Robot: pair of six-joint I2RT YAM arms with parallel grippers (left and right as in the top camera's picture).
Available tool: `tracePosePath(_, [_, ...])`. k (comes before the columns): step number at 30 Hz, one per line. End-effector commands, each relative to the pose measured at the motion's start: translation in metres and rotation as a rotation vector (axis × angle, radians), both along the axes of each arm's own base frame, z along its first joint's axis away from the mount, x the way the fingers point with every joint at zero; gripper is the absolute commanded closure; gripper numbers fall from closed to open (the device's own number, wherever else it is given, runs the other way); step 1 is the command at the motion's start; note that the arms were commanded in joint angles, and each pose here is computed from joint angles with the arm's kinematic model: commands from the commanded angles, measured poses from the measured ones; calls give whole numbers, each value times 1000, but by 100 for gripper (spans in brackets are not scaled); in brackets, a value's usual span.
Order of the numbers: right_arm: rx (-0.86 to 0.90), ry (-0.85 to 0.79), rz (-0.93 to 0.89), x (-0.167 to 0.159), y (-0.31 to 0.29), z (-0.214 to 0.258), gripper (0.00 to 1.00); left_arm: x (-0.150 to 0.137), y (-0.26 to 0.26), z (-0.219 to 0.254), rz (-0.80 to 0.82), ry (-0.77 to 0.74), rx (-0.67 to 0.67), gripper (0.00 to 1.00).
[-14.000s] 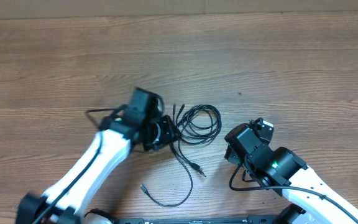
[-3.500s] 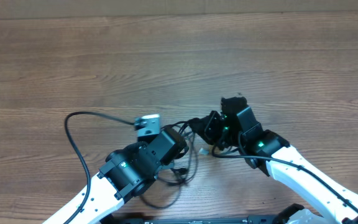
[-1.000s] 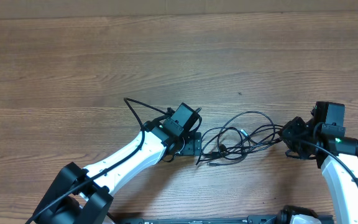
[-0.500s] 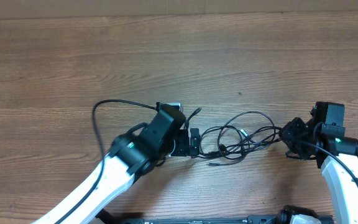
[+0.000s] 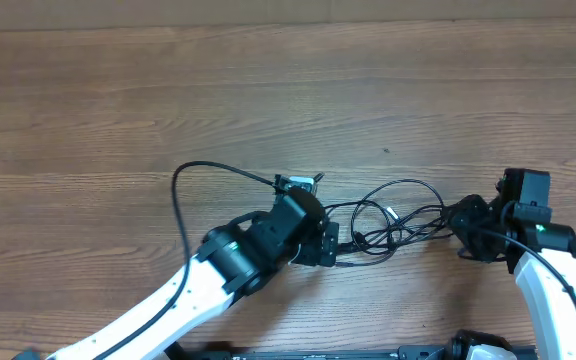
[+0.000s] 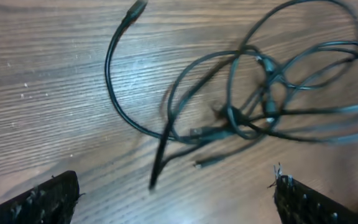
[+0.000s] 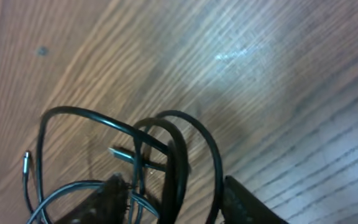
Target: Untangle cables
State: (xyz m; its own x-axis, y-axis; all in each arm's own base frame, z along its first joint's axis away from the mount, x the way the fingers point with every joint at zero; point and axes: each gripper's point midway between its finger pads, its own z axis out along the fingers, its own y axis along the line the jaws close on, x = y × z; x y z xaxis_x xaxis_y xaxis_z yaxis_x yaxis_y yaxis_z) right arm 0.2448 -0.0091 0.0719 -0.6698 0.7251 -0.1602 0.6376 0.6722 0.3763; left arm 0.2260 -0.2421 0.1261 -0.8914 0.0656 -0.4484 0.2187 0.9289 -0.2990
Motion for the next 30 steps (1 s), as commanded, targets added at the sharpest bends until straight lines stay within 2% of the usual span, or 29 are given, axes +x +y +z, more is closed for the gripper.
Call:
tracePosePath(1, [-10, 5, -3, -3, -2, -3, 51, 5, 0, -26, 33, 36, 57, 1])
tracePosePath(3, [-9, 12, -4, -3, -2, -5, 51, 6, -5, -42, 33, 66, 71, 3])
tracePosePath(4, [-8, 15, -4, -3, -2, -6, 51, 6, -9, -49, 29, 85, 71, 12])
tracePosePath(9, [-2, 46, -3, -5, -2, -12, 51, 6, -21, -80, 6, 150, 82, 78])
tracePosePath(10, [1, 59, -3, -7, -1, -14, 51, 5, -20, -84, 7, 159, 93, 95])
tracePosePath(12, [15, 74, 12, -11, 2, -15, 51, 3, -16, -87, 11, 172, 108, 95])
tracePosePath(14, [51, 35, 121, -7, 14, -7, 36, 4, -10, -82, 23, 168, 117, 96])
tracePosePath(18, [81, 4, 174, -1, 18, 25, 28, 13, 6, -49, 73, 101, 90, 95])
tracePosePath(24, [87, -101, 320, 2, 33, 88, 24, 27, 31, 30, 145, -83, -62, 96])
tracePosePath(30, [324, -357, 666, -16, 102, 133, 13, 22, 43, 104, 149, -268, -238, 96])
